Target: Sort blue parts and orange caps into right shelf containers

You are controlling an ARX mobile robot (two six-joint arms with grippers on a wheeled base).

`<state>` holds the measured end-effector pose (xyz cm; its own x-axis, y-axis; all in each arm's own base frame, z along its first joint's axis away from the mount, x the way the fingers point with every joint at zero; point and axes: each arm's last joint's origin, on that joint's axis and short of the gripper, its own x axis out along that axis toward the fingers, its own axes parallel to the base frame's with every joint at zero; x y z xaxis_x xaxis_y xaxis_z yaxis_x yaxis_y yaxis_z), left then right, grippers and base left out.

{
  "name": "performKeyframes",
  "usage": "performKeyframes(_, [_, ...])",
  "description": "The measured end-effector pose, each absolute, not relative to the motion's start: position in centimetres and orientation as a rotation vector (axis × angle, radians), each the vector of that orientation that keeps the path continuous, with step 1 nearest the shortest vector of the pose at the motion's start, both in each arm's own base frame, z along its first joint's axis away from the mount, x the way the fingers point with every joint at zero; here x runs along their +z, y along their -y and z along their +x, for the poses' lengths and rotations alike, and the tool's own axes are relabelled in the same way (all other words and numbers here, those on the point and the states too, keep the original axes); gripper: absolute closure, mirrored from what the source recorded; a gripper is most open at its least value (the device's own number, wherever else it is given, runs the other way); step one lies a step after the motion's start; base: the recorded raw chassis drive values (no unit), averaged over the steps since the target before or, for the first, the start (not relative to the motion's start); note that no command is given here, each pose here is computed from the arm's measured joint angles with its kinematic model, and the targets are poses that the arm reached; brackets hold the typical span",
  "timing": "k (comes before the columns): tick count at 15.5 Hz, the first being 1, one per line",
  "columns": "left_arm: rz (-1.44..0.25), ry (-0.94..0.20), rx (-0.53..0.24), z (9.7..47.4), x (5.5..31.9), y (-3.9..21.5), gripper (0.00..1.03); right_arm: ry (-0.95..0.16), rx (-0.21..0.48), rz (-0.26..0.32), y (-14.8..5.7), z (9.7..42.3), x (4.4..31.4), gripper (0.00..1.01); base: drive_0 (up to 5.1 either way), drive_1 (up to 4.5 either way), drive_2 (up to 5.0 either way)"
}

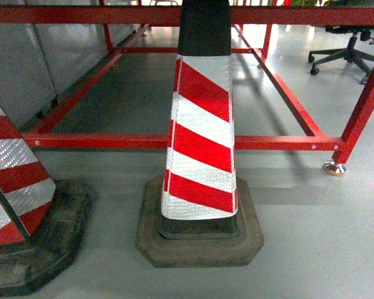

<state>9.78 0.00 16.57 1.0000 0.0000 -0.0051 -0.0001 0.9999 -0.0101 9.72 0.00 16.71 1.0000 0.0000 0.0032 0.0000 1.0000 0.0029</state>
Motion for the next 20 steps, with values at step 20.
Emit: performKeyframes(20, [-0.010, -0.007, 0.002, 9.78, 16.55, 0.00, 0.05, 0.002, 0.000, 0.002, 0.00, 9.72, 16.70, 0.03, 0.0, 0.00, 0.0])
